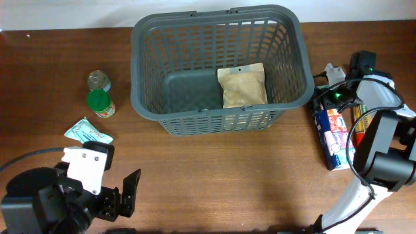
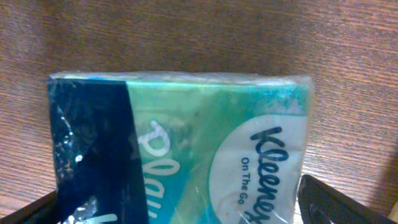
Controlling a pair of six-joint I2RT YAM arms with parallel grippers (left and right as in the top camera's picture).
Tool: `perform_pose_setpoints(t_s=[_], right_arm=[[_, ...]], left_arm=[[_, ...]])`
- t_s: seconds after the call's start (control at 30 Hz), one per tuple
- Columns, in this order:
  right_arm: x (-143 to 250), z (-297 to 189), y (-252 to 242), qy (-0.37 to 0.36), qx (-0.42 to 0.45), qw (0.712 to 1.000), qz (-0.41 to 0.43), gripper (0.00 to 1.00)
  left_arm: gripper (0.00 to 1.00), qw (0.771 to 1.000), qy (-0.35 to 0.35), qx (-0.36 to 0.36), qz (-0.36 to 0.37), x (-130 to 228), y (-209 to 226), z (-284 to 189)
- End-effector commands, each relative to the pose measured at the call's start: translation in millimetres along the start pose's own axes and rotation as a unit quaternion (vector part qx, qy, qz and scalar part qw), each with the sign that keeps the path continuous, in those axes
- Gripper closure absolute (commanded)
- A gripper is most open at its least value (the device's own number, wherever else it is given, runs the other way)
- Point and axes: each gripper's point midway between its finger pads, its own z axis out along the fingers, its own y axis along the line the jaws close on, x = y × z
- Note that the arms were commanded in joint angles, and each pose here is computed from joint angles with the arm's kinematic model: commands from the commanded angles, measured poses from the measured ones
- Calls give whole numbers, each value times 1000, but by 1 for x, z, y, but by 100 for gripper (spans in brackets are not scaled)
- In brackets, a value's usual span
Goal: Pack container
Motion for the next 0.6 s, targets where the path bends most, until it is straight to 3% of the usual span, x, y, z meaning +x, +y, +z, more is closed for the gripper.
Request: perform_pose_setpoints(t_s=[0.0,0.13,0.37,0.5,0.57], right_arm=[[6,9,-3,13,6,1000,8,2],[9,13,-3,19,3,1000,9,8],[11,17,-2,22,1,1000,21,29],[10,17,-3,21,2,999,35,29],[8,15,-4,18,4,999,51,35]], left_arm=[[1,1000,1,7,2,0,-2,1],[1,1000,1,7,2,0,-2,1],[1,1000,1,7,2,0,-2,1],[1,1000,1,7,2,0,-2,1],[1,1000,1,7,2,0,-2,1]])
